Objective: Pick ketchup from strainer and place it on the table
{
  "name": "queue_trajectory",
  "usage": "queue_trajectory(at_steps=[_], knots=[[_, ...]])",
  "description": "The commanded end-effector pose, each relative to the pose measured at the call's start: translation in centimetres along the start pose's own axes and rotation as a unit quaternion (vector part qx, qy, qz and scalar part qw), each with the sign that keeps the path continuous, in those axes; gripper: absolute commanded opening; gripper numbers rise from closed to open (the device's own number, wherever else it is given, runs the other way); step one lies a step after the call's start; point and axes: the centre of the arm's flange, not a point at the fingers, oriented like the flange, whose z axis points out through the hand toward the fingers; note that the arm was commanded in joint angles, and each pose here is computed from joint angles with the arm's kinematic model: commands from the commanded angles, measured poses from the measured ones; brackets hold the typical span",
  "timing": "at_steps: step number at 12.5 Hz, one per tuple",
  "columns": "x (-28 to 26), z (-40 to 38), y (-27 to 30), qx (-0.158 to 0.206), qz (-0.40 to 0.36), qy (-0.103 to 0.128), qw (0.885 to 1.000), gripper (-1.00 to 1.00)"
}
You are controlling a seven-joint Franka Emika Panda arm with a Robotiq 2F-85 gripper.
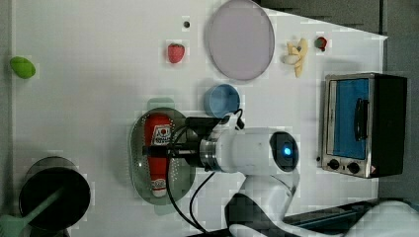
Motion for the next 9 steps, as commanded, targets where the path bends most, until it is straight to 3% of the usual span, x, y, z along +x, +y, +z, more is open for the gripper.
queue_trajectory(at_steps=[1, 4, 5, 8, 9], knots=[[0.5, 1.0, 0.5, 0.011, 0.034, 0.000, 0.999, 1.00], [0.8, 3.2, 1.1, 0.020, 0.038, 0.002, 0.999, 1.00], [0.8, 3.9, 1.4, 0.017, 0.034, 0.004, 0.999, 0.92], [0.7, 4.5, 1.3, 0.016, 0.019, 0.018, 1.000, 0.21], [0.5, 4.3, 0.8, 0.021, 0.014, 0.021, 0.999, 0.17]])
